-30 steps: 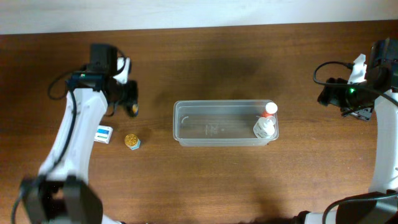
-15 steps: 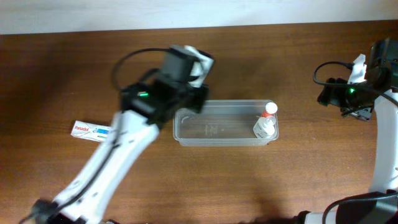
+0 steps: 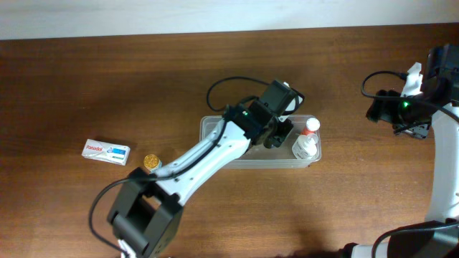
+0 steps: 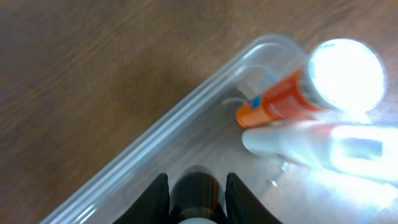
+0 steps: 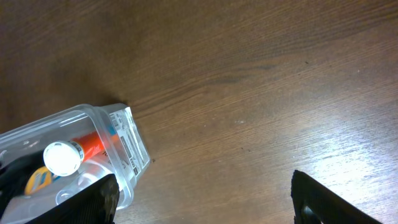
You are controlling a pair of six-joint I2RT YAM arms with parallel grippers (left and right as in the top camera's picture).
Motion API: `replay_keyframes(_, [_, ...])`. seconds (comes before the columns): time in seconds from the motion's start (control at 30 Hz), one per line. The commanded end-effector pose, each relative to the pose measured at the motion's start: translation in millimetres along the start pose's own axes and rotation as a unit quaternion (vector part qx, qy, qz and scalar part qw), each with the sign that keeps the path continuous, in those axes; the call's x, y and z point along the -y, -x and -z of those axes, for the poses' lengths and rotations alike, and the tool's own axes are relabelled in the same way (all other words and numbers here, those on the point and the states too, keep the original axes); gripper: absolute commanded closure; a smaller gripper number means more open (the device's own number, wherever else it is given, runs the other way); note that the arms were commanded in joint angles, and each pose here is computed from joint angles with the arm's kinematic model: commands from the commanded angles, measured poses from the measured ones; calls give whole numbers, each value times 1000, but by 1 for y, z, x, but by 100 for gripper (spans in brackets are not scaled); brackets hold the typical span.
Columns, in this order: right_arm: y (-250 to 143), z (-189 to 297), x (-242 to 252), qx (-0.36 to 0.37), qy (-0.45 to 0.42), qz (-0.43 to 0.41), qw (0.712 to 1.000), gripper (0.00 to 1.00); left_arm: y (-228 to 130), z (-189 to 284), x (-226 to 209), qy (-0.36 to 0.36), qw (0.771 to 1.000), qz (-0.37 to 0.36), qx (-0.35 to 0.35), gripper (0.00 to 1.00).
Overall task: Pack container
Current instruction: 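Carry the dark bottle into the container and release it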
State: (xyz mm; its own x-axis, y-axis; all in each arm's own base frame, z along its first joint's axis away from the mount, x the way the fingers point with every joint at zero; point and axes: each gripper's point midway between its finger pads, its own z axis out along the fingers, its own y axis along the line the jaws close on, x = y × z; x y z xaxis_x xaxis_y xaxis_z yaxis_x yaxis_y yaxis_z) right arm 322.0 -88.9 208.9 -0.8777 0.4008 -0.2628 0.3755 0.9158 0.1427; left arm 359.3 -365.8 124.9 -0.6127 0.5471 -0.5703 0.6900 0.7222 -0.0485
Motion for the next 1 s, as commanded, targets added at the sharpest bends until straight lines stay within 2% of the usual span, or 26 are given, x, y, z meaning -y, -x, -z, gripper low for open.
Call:
replay_keyframes(0.0, [-1,0,-1,-1,4,3,1000,20,-1,-17,-2,-1,1000,4,1,90])
replay_keyframes(0.3, [-1,0,-1,-1,4,3,1000,20,19,-26,0,-3,999,2,45,89])
replay_keyframes(0.5, [-1,0,-1,-1,4,3,1000,20,19,-26,0,-4,999,3,44,88])
replay_keyframes(0.53, [-1,0,-1,-1,4,3,1000,20,18,-26,0,-4,999,3,42,80])
replay_keyframes(0.6, [-1,0,-1,-1,4,3,1000,20,14,-27,1,-7,999,3,34,56])
replay_keyframes(0.77, [-1,0,-1,-1,4,3,1000,20,12,-27,1,-7,1000,3,30,46])
replay_keyframes(0.87, [-1,0,-1,-2,4,3,1000,20,13,-27,1,-7,1000,3,31,44])
replay_keyframes(0.97, [-1,0,-1,-2,4,3,1000,20,18,-22,0,-6,999,3,38,33])
